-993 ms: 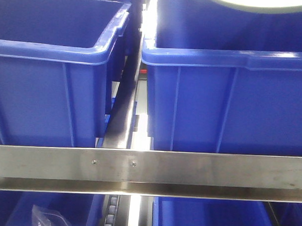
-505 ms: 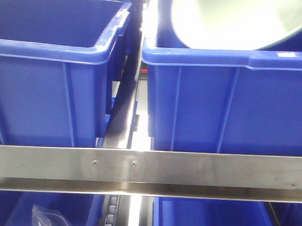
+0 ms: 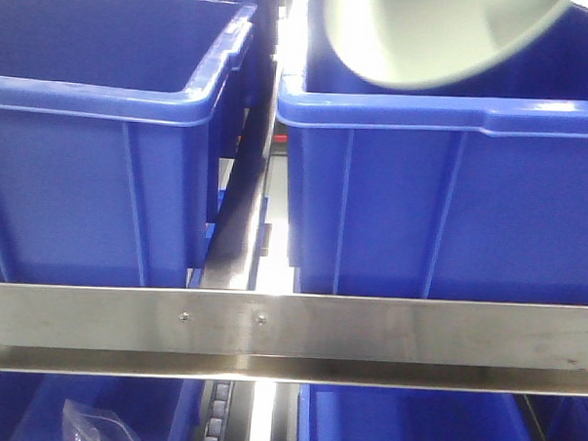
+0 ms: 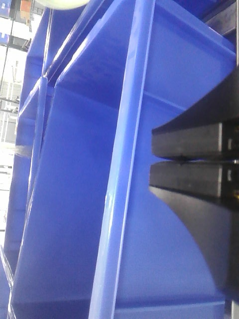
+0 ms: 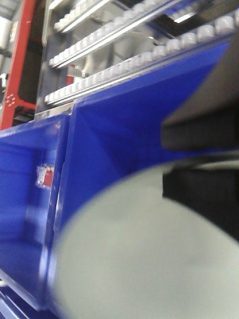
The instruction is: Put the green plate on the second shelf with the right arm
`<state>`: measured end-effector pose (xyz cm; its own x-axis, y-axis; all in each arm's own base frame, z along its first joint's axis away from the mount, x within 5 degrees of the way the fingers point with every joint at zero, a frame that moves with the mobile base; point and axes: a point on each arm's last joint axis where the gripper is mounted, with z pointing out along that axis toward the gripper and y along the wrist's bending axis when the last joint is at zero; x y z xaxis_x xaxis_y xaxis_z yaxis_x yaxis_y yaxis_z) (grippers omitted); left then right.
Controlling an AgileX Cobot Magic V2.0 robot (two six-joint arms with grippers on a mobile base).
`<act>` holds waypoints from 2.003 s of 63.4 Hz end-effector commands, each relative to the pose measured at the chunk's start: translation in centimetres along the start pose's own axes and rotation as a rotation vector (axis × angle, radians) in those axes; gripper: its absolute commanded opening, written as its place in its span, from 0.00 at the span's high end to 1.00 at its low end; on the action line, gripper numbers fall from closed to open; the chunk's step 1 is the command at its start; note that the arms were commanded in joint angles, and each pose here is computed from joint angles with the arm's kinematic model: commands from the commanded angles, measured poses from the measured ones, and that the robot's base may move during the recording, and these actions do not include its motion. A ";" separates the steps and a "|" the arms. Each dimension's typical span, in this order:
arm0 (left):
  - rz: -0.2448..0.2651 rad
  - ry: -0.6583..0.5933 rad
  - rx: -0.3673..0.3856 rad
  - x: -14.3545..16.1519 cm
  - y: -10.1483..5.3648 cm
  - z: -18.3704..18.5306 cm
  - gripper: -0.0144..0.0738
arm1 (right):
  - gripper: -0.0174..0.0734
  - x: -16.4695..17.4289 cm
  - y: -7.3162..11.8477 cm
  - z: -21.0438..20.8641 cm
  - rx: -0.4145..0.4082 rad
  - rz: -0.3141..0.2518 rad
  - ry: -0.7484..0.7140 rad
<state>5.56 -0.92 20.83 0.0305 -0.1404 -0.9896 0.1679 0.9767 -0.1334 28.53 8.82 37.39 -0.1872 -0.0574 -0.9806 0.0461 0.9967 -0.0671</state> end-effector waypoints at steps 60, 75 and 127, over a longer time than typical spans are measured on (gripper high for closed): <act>-0.012 -0.066 0.009 0.5 0.1 0.0 0.69 | 0.75 -0.3 -2.5 -8.3 -0.256 0.082 -0.153; -0.012 -0.066 0.009 0.5 0.1 0.0 0.69 | 0.75 2.0 -6.5 -12.8 -0.104 0.588 -0.080; -0.012 -0.066 0.009 0.5 0.1 0.0 0.69 | 0.75 8.1 -10.0 -19.9 -0.118 0.218 -0.311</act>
<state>5.56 -0.92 20.83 0.0305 -0.1404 -0.9896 0.1679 0.9767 -0.1334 8.21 0.18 33.53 0.0414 0.2045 -0.9780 -0.0726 0.9769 0.2012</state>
